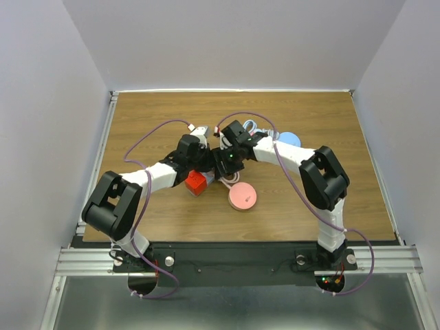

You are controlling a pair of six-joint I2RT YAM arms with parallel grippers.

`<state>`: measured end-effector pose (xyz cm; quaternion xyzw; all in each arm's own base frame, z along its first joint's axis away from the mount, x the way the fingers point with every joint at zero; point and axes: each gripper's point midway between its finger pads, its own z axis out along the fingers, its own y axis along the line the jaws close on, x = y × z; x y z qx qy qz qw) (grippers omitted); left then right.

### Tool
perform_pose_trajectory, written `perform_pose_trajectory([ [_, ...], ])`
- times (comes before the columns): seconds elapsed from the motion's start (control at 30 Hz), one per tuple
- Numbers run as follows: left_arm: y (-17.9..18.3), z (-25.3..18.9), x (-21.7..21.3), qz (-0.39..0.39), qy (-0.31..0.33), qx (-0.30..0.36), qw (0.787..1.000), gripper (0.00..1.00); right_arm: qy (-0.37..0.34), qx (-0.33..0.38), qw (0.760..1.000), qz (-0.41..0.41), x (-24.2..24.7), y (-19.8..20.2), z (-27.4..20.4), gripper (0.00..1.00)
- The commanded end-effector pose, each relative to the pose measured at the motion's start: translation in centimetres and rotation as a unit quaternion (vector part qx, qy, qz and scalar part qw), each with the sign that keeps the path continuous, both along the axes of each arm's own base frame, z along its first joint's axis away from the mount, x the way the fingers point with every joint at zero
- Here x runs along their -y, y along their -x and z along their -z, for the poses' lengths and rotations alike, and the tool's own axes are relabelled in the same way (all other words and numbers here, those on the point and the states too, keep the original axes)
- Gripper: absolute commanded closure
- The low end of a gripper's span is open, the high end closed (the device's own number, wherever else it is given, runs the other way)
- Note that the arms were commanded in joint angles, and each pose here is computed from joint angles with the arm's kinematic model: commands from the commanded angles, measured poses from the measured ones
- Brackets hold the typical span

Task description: Insert the plug

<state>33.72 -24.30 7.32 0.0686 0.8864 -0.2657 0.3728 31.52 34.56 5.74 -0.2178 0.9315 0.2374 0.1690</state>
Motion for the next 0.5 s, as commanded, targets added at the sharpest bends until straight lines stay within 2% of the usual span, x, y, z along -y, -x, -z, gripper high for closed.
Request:
perform_pose_trajectory([
  [0.0,2.5,3.0,-0.9,0.008,-0.036,-0.06,0.997,0.91,-0.07,0.14,0.986,0.051,-0.7,-5.7,-8.9,0.32],
  [0.03,2.4,3.0,-0.9,0.007,-0.037,-0.059,0.998,0.91,-0.075,0.145,0.985,0.05,-0.7,-5.6,-9.5,0.28],
  [0.13,2.2,2.7,-0.8,0.006,-0.036,-0.055,0.998,0.91,-0.087,0.155,0.983,0.05,-0.6,-5.4,-10.8,0.23],
  [0.47,0.7,0.1,-0.3,-0.008,-0.021,-0.026,0.999,0.91,-0.114,0.129,0.984,0.037,-0.7,-3.5,-9.4,0.23],
])
